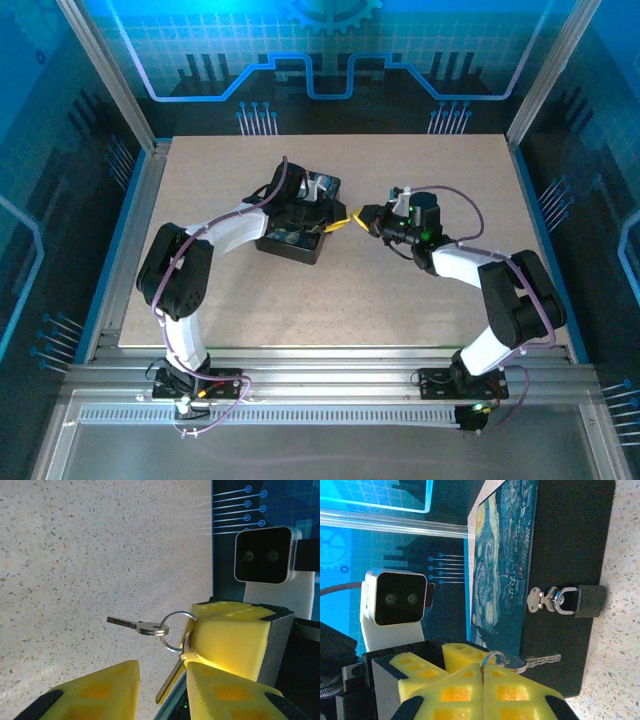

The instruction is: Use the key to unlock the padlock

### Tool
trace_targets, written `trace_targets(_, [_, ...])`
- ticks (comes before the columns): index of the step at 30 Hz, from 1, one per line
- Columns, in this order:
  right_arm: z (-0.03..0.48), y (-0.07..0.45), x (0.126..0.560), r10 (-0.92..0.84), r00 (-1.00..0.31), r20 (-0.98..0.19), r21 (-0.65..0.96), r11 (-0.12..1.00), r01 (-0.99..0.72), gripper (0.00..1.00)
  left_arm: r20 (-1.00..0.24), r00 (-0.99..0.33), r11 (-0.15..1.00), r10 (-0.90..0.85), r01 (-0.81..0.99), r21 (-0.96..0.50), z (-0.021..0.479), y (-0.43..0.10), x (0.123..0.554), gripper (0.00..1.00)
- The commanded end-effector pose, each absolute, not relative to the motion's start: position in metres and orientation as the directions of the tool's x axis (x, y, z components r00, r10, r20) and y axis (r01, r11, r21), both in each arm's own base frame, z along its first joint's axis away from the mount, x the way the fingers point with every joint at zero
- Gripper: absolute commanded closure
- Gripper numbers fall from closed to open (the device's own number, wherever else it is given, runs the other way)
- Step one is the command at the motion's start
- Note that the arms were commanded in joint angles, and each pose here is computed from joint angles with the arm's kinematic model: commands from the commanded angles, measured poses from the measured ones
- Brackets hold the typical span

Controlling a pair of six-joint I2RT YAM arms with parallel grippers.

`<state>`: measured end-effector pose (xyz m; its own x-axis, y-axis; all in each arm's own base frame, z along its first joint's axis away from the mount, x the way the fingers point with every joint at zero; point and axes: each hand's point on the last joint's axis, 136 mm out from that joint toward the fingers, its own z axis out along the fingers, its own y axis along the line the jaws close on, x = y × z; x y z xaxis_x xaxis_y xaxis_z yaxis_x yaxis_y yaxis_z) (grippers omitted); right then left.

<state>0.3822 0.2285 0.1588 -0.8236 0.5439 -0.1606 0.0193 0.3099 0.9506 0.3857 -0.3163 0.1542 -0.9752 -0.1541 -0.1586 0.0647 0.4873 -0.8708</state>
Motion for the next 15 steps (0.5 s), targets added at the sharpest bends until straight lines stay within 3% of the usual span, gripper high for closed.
trace_targets(1, [0.171,0.238,0.389,0.544,-0.818,-0.187,0.957,0.288,-0.027,1.0,-0.137,-0.981,0.466,-0.137,0.058,-0.883,0.154,-0.321,0.382,0.71])
trace_targets(5, [0.17,0.244,0.388,0.525,-0.832,-0.182,0.959,0.281,-0.032,1.0,-0.145,-0.98,0.469,-0.135,0.066,-0.881,0.154,-0.32,0.382,0.74])
trace_targets(15, [0.162,0.244,0.378,0.499,-0.846,-0.188,0.949,0.313,-0.026,1.0,-0.173,-0.98,0.486,-0.098,0.105,-0.868,0.149,-0.315,0.385,1.0])
